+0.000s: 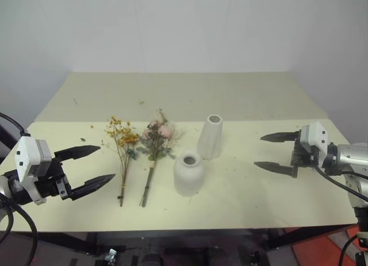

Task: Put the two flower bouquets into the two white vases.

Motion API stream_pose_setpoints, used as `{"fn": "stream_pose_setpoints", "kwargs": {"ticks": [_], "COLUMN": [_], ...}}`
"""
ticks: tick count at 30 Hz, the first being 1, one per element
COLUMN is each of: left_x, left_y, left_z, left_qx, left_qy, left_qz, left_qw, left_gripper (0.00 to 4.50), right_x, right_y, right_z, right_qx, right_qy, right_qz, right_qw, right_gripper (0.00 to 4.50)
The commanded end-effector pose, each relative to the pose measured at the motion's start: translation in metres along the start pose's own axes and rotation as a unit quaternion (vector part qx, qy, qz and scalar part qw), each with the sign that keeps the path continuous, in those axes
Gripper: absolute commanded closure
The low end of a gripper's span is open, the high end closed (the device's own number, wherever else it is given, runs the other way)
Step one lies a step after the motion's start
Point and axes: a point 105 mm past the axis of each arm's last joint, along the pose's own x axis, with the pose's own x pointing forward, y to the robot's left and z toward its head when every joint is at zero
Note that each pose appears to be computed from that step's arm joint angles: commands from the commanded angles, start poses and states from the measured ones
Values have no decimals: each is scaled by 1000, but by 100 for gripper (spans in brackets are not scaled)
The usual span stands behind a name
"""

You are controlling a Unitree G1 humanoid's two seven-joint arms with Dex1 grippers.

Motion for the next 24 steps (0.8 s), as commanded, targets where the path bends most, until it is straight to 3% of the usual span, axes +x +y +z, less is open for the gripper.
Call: {"fn": "stream_pose_setpoints", "kwargs": {"ticks": [1,18,24], "left_x": [0,-5,3], "left_y": [2,10,28], "left_z": [8,-2,-28], "left_qx": [18,-23,-62], "left_qy": [-4,2,170], "left_qz": [2,29,102], "left_qw": [1000,999,978], "left_gripper": [4,4,4], "right_x": [-1,-3,1], "right_y": [2,-2,0], "right_z": [13,6,7], "right_qx": [-14,-25,-33], "right_qy": [-14,7,4], "right_qz": [11,13,15], "right_qw": [1000,1000,999], "right_gripper": [0,0,0]}}
